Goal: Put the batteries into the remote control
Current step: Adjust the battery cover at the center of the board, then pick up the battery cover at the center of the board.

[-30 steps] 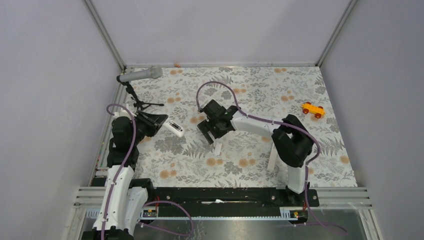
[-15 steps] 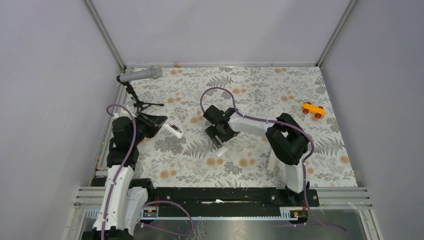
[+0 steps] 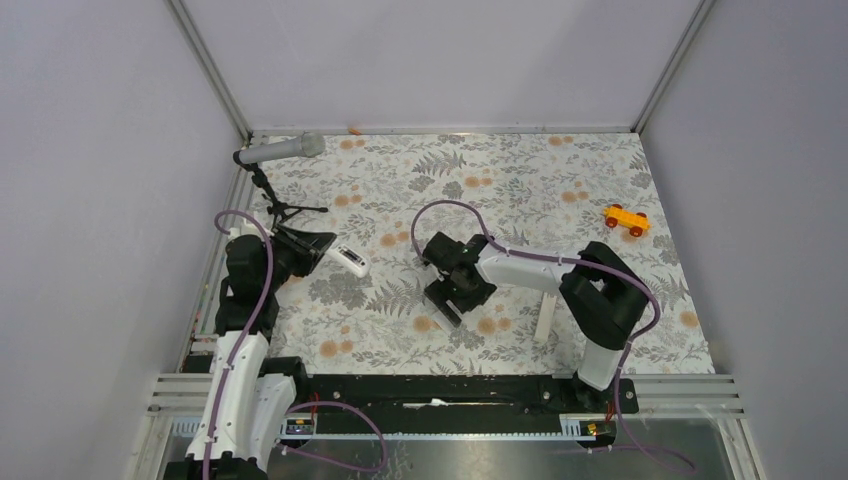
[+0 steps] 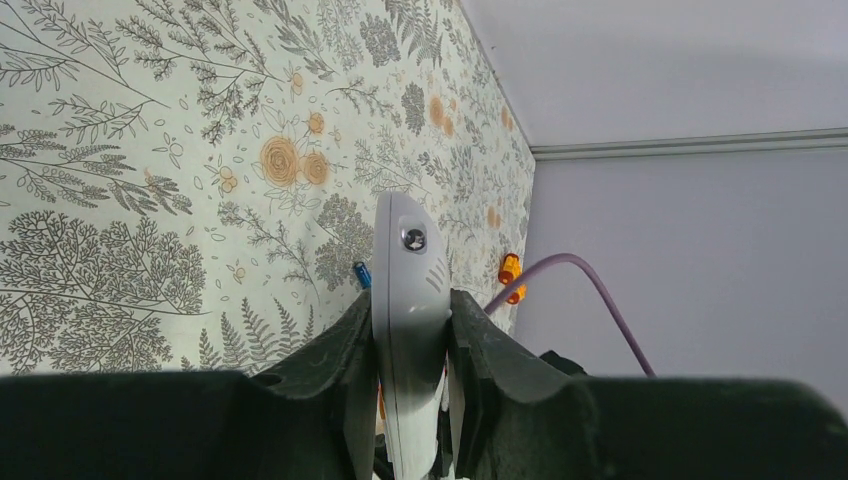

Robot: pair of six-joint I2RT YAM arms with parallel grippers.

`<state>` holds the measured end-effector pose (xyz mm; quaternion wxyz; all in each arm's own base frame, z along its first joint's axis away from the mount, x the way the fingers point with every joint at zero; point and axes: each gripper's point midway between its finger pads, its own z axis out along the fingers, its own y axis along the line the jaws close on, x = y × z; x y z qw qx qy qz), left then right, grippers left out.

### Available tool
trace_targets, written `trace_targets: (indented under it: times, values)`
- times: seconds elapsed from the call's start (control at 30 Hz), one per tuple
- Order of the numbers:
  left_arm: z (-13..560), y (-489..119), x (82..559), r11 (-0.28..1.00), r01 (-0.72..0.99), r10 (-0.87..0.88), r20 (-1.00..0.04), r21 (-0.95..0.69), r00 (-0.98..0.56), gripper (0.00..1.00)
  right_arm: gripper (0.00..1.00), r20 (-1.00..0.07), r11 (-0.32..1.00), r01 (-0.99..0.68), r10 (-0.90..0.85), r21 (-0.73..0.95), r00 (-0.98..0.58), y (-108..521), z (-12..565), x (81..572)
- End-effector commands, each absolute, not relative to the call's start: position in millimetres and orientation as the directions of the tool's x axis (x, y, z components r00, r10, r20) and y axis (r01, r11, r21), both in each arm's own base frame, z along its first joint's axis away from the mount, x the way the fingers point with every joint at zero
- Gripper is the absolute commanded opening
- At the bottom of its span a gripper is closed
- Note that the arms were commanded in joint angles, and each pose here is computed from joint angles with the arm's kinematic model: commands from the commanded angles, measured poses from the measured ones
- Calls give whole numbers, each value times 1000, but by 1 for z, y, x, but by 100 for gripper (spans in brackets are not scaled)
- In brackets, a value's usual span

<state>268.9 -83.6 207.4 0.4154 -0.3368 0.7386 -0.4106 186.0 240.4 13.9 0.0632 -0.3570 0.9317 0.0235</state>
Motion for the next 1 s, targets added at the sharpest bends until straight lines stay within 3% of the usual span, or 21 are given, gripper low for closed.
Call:
trace_targets:
  times: [0.0,0.17,0.43,0.67,0.97]
  values:
    - [228,-85,272,427,-75,-839,-364,-901,-405,0,84,-268,781,-624,-610,-39,-746,248,45,201]
    - [227,-83,271,436,-82,-838,-371,-896,-400,0,84,-341,824,-565,-542,-39,-768,249,74,207]
    - [213,-68,272,480,-199,-843,-385,-855,-376,0,80,-272,815,-562,-514,143,-814,281,54,163]
    - [205,-67,272,478,-230,-846,-374,-848,-379,0,75,-258,840,-532,-493,107,-831,287,35,160]
    - [202,-69,273,463,-228,-850,-356,-856,-387,0,68,-195,793,-606,-587,54,-786,286,20,147]
